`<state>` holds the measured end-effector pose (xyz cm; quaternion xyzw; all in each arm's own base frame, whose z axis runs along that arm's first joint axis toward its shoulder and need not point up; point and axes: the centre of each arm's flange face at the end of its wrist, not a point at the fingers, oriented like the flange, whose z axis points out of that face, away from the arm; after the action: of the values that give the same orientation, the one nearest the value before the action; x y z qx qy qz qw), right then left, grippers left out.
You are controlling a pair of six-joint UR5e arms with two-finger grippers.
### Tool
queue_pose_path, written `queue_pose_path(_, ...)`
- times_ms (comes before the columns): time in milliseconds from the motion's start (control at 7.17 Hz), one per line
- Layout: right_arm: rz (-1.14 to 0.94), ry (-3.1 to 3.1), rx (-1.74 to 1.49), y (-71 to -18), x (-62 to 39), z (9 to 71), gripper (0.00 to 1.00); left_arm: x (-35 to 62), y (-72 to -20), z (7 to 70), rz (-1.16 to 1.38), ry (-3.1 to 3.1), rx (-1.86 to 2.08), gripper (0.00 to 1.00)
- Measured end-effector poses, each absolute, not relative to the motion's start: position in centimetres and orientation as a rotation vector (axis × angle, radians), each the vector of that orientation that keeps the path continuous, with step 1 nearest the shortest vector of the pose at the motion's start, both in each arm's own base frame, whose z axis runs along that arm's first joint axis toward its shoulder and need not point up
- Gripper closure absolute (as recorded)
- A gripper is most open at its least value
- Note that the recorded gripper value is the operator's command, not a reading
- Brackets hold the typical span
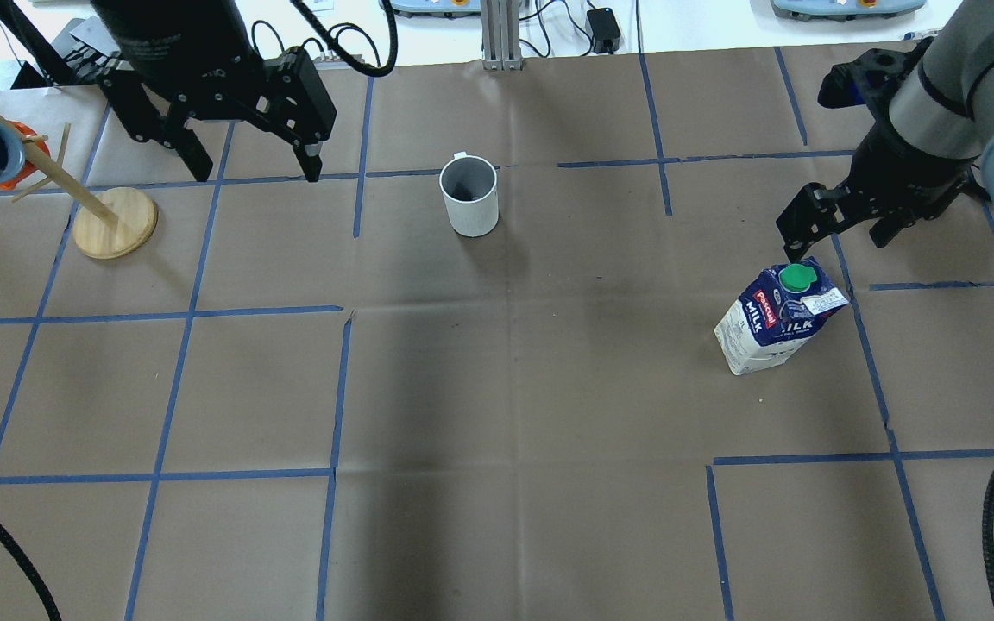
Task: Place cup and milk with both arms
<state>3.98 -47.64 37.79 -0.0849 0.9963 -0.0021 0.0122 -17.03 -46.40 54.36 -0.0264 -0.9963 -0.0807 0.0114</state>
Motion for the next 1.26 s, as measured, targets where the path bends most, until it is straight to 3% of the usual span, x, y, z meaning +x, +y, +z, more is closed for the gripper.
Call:
queue_pose_path(698,0.015,3.080,-0.265,-47.9,4.2,32.6,0.00,-13.9,-45.9,52.3,-0.099,-3.104,0.022,0.00)
queue_pose_path(1116,0.017,3.081,-0.257,-48.0,4.2,32.0,0.27,-13.8,-46.3,51.2,-0.132,-3.107,0.016,0.00)
queue_pose_path(1256,0.018,3.082,-0.253,-48.0,4.1,32.0,0.41,-13.8,-46.4,50.8,-0.144,-3.106,0.015,0.00)
